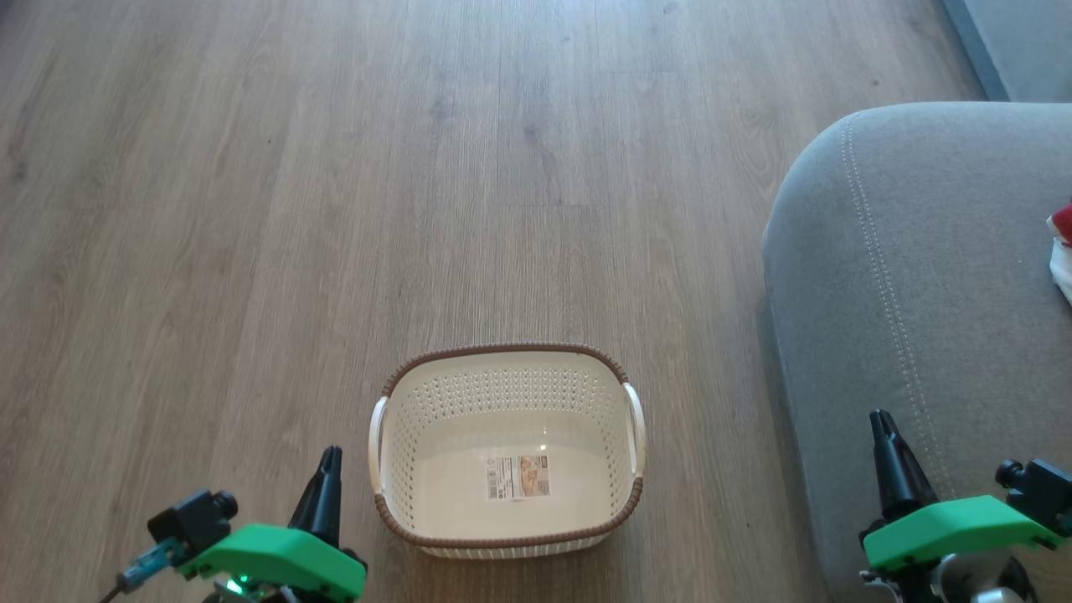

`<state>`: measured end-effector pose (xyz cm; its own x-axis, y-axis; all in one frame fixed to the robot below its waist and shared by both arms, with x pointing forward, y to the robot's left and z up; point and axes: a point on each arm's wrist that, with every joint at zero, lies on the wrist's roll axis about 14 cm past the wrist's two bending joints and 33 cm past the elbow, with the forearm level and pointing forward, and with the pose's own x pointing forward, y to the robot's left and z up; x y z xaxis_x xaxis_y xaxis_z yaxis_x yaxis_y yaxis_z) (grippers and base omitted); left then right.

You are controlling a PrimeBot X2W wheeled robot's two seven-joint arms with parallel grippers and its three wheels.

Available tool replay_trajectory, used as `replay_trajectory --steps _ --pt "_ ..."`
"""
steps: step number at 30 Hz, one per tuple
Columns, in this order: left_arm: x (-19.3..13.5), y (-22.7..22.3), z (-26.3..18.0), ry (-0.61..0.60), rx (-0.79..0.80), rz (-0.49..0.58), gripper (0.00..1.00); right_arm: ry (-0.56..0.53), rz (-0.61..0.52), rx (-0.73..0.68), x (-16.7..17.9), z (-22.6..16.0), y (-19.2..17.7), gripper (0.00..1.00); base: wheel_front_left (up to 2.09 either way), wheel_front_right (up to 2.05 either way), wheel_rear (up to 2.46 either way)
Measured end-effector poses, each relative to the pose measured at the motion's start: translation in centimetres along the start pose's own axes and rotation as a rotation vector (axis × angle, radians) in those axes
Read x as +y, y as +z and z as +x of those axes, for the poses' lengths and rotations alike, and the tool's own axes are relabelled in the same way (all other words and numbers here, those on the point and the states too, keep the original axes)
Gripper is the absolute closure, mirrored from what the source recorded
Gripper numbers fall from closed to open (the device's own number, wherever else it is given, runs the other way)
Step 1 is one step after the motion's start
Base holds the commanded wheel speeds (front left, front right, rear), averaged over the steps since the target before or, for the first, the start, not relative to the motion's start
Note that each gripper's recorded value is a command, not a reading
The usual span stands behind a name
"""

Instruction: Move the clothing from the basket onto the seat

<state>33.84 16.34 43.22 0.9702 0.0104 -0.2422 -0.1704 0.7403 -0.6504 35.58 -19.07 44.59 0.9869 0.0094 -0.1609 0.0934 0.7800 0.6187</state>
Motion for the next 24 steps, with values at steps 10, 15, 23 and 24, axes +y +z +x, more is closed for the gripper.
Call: replay_trajectory --steps 10,15,23,24 --pt "-0.3 0.8 0.6 -0.01 -0.002 -0.109 1.0 -0.021 0.113 -0.002 -0.4 -0.1 0.3 1.0 0.0 0.0 0.0" --pt "-0.2 0.8 0.6 -0.012 0.005 -0.162 1.0 -0.017 0.17 -0.015 -0.2 0.3 0.8 1.0 0.0 0.0 0.0" --pt "-0.3 1.4 1.0 -0.021 0.003 -0.261 1.0 -0.027 0.275 -0.017 -0.4 0.2 0.9 1.0 0.0 0.0 0.0" --pt "-0.4 1.5 1.1 -0.024 0.001 -0.272 1.0 -0.027 0.286 -0.014 -0.4 0.2 0.9 1.0 0.0 0.0 0.0"
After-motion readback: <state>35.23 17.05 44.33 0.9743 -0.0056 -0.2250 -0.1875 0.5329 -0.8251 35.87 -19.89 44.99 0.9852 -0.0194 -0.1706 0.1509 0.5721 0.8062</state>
